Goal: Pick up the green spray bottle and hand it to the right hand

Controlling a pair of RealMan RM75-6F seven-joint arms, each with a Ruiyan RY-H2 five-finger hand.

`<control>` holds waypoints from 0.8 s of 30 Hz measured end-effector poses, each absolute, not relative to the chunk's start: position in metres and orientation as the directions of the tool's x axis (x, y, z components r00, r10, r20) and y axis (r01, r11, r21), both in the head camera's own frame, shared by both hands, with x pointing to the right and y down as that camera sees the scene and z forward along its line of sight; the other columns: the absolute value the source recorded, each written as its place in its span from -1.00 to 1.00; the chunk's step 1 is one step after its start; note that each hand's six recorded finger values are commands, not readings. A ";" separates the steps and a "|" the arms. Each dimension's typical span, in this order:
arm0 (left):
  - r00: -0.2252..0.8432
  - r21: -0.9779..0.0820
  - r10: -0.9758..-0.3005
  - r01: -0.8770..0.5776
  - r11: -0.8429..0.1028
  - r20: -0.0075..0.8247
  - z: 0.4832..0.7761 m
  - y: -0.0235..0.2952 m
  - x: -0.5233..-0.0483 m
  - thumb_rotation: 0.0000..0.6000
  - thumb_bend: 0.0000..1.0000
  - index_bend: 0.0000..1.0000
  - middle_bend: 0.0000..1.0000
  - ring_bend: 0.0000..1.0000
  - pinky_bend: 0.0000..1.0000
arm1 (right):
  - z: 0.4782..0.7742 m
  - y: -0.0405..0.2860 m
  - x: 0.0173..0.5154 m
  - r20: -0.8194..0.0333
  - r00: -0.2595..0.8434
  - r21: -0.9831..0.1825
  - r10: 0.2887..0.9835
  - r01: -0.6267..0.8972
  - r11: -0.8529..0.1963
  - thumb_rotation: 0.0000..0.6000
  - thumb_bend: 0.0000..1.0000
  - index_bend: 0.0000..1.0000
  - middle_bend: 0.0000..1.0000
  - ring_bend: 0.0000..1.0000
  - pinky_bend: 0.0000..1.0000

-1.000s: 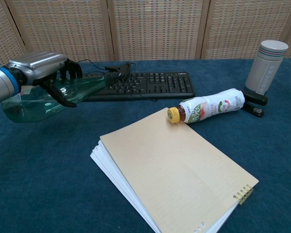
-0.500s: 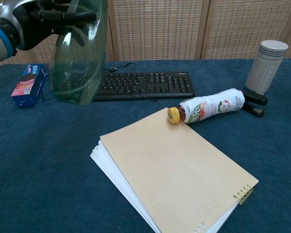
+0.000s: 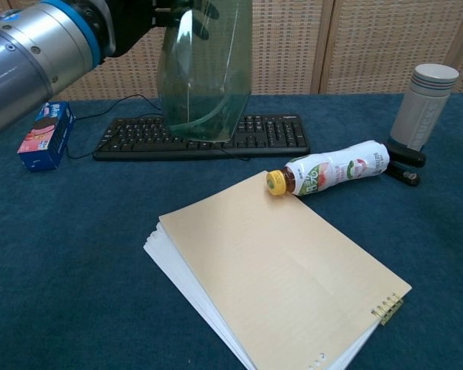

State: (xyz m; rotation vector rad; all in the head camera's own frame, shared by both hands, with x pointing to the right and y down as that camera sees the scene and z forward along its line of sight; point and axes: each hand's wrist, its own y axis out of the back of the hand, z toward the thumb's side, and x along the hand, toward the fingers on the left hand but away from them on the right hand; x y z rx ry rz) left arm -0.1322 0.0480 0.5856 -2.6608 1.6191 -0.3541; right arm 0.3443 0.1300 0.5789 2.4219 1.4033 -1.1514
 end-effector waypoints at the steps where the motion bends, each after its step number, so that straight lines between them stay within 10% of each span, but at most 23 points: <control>1: 0.440 -0.118 -0.878 -0.877 -0.465 0.186 0.585 0.047 -0.128 1.00 -0.87 0.24 0.02 0.03 0.16 | 0.579 0.128 0.339 -0.660 0.295 -0.233 0.691 0.794 -0.561 1.00 -1.00 -1.00 -1.00 -1.00 -1.00; 11: 0.440 -0.111 -0.884 -0.882 -0.459 0.159 0.586 0.046 -0.094 1.00 -0.88 0.23 0.02 0.03 0.16 | 0.589 0.108 0.270 -0.667 0.451 0.004 0.592 0.797 -0.603 1.00 -1.00 -1.00 -1.00 -1.00 -1.00; 24: 0.433 -0.116 -0.891 -0.886 -0.449 0.140 0.591 0.051 -0.076 1.00 -0.88 0.23 0.02 0.03 0.16 | 0.610 0.108 0.234 -0.678 0.468 0.011 0.567 0.778 -0.628 1.00 -1.00 -1.00 -1.00 -1.00 -1.00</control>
